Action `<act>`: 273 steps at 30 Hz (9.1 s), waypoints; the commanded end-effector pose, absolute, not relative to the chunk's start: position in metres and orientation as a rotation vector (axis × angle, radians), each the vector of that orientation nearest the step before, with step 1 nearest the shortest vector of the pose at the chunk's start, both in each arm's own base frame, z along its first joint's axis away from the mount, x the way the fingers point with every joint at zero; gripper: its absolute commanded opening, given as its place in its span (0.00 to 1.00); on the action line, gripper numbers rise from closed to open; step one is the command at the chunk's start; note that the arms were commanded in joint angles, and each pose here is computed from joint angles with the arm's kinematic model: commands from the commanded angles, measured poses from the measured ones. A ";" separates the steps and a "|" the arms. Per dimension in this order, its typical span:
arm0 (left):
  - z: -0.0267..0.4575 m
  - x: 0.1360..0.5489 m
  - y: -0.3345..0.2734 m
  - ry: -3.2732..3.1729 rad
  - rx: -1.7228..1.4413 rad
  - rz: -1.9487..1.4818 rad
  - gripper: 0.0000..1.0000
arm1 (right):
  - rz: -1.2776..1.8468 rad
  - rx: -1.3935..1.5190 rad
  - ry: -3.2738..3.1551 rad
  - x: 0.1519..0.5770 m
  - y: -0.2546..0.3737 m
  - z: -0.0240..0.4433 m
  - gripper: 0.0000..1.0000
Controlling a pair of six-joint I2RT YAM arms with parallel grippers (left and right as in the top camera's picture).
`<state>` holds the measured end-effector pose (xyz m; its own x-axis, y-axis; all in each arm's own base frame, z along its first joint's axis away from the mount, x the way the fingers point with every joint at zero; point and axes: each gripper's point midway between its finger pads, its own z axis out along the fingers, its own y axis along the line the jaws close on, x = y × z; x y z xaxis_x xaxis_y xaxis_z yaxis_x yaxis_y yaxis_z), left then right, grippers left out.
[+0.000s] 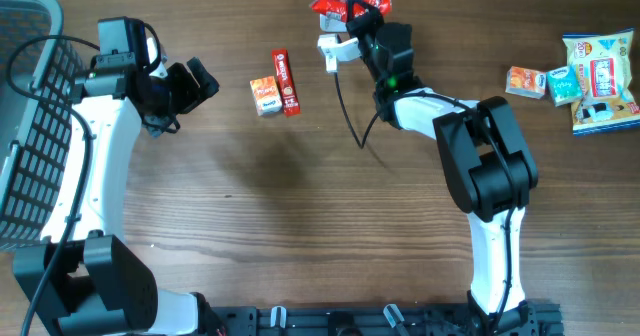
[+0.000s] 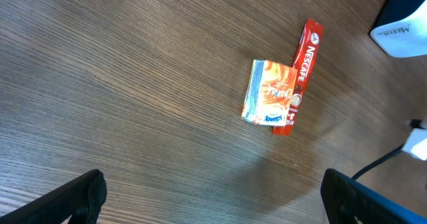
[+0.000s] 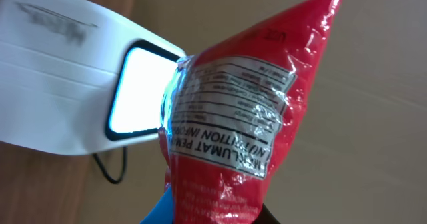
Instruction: Scan the item barcode
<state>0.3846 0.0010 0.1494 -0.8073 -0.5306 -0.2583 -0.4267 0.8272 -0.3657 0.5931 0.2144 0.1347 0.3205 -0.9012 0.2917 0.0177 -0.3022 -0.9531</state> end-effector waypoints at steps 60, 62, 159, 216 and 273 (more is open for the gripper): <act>0.151 0.384 0.004 2.652 -0.720 -0.400 1.00 | -0.721 0.142 2.349 0.485 -0.222 0.120 1.00; 0.151 0.384 0.004 2.652 -0.720 -0.400 1.00 | -0.619 0.219 2.349 0.480 -0.224 0.120 1.00; 0.109 0.426 -0.123 2.675 -0.281 -0.428 1.00 | 0.610 0.071 2.681 0.402 0.215 0.076 1.00; 0.094 0.340 -0.150 3.128 -0.473 -0.784 0.85 | 0.642 -0.107 2.690 0.393 0.215 0.080 1.00; 0.280 0.276 0.084 2.375 -1.157 0.005 1.00 | -0.082 -0.939 2.303 0.308 0.365 0.013 0.44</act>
<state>0.2776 0.0793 0.2761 -0.5430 -0.7278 -0.4188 -0.7226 0.6591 -0.2084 0.3061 0.3684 0.0232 -0.5259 -0.6473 -0.5517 -0.6184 0.7364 -0.2744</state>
